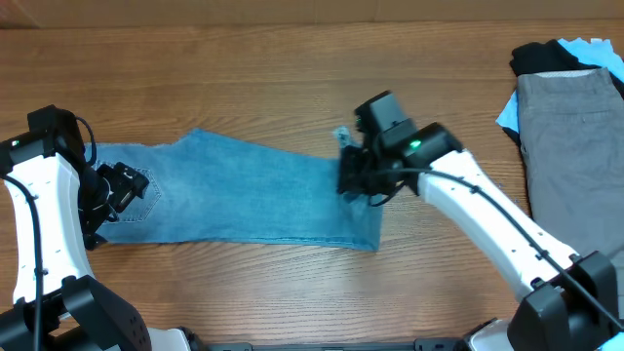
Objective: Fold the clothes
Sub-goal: 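Fold the hem leftward over the leg toward the left gripper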
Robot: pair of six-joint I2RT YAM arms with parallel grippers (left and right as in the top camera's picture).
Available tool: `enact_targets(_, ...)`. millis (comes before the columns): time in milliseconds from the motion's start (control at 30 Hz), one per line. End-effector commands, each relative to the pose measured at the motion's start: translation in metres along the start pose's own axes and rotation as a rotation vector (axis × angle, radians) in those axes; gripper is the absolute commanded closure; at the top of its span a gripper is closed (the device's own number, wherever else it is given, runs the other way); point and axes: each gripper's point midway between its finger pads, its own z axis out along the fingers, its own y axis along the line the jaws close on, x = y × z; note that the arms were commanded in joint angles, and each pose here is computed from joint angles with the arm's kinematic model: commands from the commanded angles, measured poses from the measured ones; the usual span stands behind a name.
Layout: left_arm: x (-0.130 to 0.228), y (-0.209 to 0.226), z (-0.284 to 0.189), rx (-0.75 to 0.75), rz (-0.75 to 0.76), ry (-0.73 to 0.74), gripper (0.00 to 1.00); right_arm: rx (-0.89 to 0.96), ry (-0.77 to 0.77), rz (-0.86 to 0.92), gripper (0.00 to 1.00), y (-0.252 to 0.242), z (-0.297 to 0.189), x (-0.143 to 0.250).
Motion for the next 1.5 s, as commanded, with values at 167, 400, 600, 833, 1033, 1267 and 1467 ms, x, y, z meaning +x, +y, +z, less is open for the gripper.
enact_targets(167, 0.004, 0.001, 0.001, -0.003, 0.019, 0.013, 0.00, -0.066, -0.010, -0.026, 0.96, 0.044, 0.007, 0.017)
enact_targets(400, 0.004, 0.001, 0.001, -0.004, 0.019, 0.014, 0.00, -0.103, 0.062, -0.036, 0.96, 0.061, 0.035, 0.031)
enact_targets(600, 0.004, 0.001, 0.001, -0.005, 0.020, 0.014, 0.00, -0.176, 0.051, -0.039, 0.96, 0.086, 0.048, 0.031)
enact_targets(833, 0.004, 0.001, 0.001, -0.004, 0.022, 0.013, 0.00, -0.151, 0.069, -0.033, 0.96, 0.081, 0.067, 0.031)
enact_targets(1033, 0.004, 0.001, 0.001, -0.005, 0.023, 0.015, 0.00, -0.241, 0.014, -0.064, 0.89, 0.102, 0.067, 0.017)
enact_targets(1267, 0.005, 0.001, 0.001, -0.006, 0.023, 0.017, 0.00, -0.248, 0.006, -0.064, 0.66, 0.104, 0.066, 0.015)
enact_targets(1467, 0.005, 0.001, 0.001, -0.006, 0.023, 0.017, 0.00, -0.249, 0.006, -0.065, 0.65, 0.105, 0.066, 0.015)
